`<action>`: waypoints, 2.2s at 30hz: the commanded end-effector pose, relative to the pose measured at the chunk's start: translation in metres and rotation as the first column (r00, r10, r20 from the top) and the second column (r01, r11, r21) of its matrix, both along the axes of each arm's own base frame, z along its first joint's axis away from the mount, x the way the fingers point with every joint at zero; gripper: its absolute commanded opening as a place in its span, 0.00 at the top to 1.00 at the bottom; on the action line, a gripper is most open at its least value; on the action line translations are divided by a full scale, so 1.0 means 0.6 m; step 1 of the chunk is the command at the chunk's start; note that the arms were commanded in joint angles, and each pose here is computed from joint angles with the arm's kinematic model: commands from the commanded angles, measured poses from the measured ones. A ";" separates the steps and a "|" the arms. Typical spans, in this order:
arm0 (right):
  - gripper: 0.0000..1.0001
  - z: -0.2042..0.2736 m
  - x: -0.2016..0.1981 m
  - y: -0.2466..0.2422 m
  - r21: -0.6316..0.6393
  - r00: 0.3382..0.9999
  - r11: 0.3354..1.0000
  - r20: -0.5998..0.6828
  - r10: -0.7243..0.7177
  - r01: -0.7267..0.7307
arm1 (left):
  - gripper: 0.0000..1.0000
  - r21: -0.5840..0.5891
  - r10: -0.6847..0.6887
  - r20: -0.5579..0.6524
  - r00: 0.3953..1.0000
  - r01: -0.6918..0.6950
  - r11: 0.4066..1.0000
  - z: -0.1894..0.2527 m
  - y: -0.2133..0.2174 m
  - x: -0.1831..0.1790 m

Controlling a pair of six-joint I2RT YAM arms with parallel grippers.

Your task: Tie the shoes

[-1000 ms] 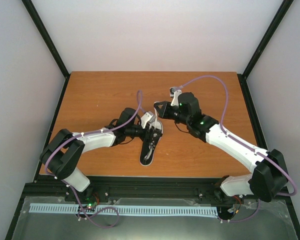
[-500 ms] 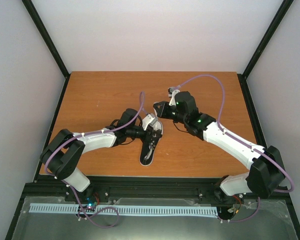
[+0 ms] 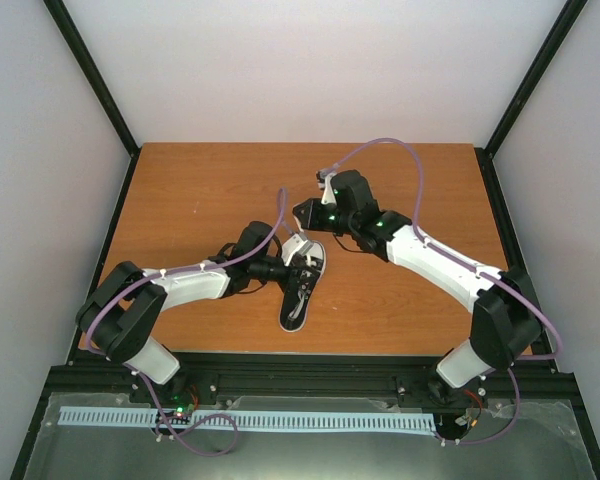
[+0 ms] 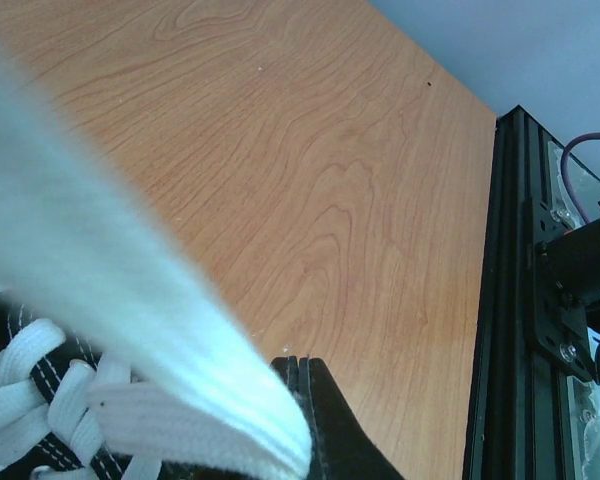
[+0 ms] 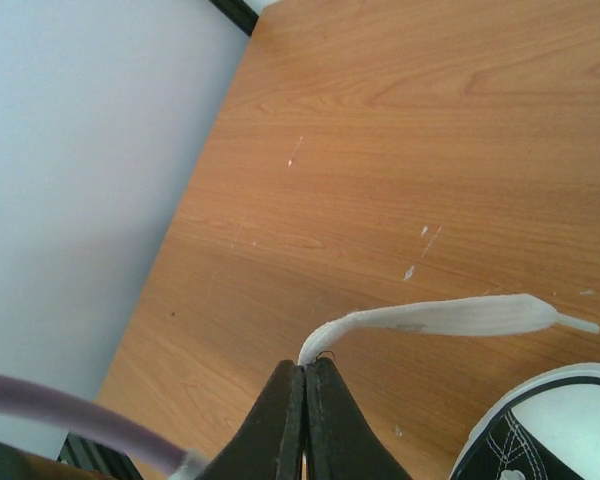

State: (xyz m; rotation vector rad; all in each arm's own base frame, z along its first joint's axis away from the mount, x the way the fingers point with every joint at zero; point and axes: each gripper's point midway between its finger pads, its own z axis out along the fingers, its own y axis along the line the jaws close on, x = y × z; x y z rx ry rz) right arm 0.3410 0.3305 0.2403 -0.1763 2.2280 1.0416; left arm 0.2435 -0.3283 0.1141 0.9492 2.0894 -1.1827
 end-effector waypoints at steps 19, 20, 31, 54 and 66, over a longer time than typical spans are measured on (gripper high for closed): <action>0.07 -0.046 0.049 -0.062 -0.047 0.990 0.991 0.047 0.130 -0.128 | 0.99 -0.087 0.035 -0.030 0.999 -0.038 0.995 0.023 0.024 0.011; 0.05 -0.030 0.038 -0.072 -0.032 0.985 0.989 0.091 0.145 -0.142 | 0.99 -0.093 0.030 -0.034 0.999 -0.033 0.995 0.025 0.025 0.011; 0.01 -0.035 -0.140 -0.069 0.136 0.860 0.871 0.291 0.420 -0.472 | 0.99 -0.108 -0.007 -0.056 0.998 0.001 0.994 0.026 0.024 0.006; 0.06 -0.131 -0.186 0.018 0.085 0.712 0.714 0.218 0.667 -0.695 | 0.99 -0.128 -0.053 -0.064 0.997 0.044 0.991 0.038 0.018 -0.003; 0.08 -0.178 -0.203 0.013 0.111 0.721 0.714 0.159 0.674 -0.692 | 0.99 -0.148 -0.057 -0.072 0.996 0.046 0.988 0.049 0.016 -0.004</action>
